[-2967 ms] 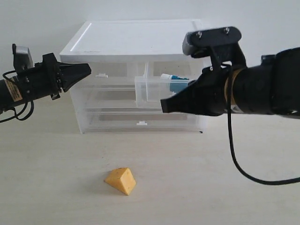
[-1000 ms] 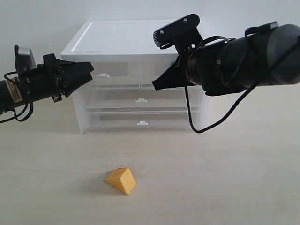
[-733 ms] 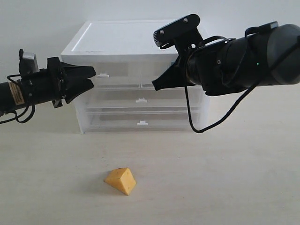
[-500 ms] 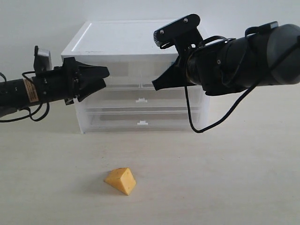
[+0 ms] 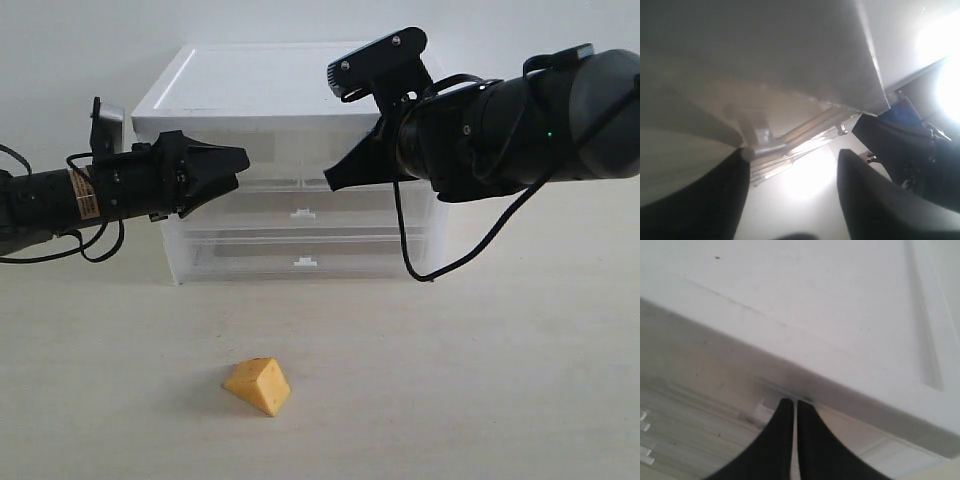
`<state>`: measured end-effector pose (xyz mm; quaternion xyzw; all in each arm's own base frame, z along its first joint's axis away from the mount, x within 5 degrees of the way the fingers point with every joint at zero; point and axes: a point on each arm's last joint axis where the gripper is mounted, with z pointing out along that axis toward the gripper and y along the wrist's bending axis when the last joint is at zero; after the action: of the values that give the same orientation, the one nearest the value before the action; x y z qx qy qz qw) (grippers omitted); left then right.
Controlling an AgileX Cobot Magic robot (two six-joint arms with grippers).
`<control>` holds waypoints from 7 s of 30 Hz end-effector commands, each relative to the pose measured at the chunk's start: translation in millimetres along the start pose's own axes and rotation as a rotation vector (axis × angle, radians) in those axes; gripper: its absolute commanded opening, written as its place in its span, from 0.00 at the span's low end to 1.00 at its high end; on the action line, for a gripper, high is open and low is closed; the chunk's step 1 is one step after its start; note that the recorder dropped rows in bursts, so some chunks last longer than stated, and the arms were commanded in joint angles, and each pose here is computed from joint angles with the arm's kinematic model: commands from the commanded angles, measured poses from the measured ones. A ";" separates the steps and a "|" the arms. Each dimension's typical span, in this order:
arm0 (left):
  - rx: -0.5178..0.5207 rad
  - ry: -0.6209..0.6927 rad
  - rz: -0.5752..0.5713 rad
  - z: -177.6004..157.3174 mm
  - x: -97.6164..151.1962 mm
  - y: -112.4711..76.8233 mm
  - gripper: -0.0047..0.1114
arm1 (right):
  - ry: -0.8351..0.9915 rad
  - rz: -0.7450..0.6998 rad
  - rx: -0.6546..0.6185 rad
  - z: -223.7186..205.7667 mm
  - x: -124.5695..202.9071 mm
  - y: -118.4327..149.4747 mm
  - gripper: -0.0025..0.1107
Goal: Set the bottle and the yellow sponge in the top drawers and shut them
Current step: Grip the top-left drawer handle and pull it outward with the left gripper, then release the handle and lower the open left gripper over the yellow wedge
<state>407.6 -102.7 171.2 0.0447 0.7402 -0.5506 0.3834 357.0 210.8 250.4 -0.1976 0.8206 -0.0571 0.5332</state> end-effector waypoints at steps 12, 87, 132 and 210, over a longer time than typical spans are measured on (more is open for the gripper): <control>-0.099 -0.152 0.003 -6.3 -20.0 10.5 0.21 | 0.000 -0.009 0.013 0.3 -1.2 -1.8 0.02; 0.025 0.002 -0.096 -54.8 61.5 -31.6 0.07 | -0.002 0.017 -0.014 0.4 -1.0 0.7 0.02; 0.067 0.505 0.872 -51.0 149.3 -33.9 0.59 | 0.010 0.009 -0.018 0.4 0.2 1.1 0.02; -0.266 0.601 0.624 -20.7 129.3 -47.2 0.47 | 0.028 0.013 -0.043 0.3 1.8 3.4 0.02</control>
<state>274.1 -137.2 129.5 0.4207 0.8208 -0.2558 0.2895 355.0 213.9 247.3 -0.2095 0.8281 -0.0403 0.5184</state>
